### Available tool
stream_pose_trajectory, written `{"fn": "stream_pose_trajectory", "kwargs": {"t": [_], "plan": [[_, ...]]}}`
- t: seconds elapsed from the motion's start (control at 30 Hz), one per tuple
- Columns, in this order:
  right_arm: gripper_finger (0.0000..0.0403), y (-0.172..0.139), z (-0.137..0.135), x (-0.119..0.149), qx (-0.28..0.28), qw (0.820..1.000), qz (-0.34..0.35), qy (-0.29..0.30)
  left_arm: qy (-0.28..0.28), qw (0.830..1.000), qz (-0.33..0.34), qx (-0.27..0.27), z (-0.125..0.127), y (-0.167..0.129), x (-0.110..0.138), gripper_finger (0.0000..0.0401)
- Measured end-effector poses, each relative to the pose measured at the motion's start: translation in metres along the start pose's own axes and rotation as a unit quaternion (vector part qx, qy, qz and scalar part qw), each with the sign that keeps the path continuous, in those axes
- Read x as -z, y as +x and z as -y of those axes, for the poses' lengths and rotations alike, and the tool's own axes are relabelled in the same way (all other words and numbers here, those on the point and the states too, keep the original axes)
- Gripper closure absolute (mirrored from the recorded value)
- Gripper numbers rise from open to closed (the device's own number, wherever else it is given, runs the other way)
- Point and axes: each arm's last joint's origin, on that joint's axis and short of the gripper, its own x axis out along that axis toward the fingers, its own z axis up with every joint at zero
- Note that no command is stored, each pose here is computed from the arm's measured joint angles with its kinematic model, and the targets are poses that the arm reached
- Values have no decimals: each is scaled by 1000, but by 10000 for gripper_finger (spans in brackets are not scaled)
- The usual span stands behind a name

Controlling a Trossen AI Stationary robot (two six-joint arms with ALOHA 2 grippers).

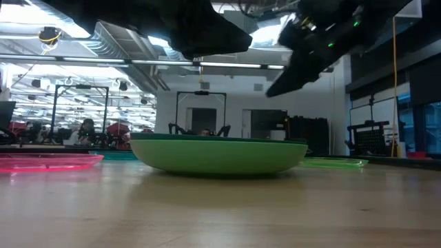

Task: Stack plastic plates
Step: Stack the green plate on top of the orange plate

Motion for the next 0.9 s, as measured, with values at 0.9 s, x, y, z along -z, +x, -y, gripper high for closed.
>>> {"fn": "stream_pose_trajectory", "kwargs": {"t": [0.9], "plan": [[263,2,6,66,188,959,-212,20,-4,1000,1,2,0,0,0,294]]}}
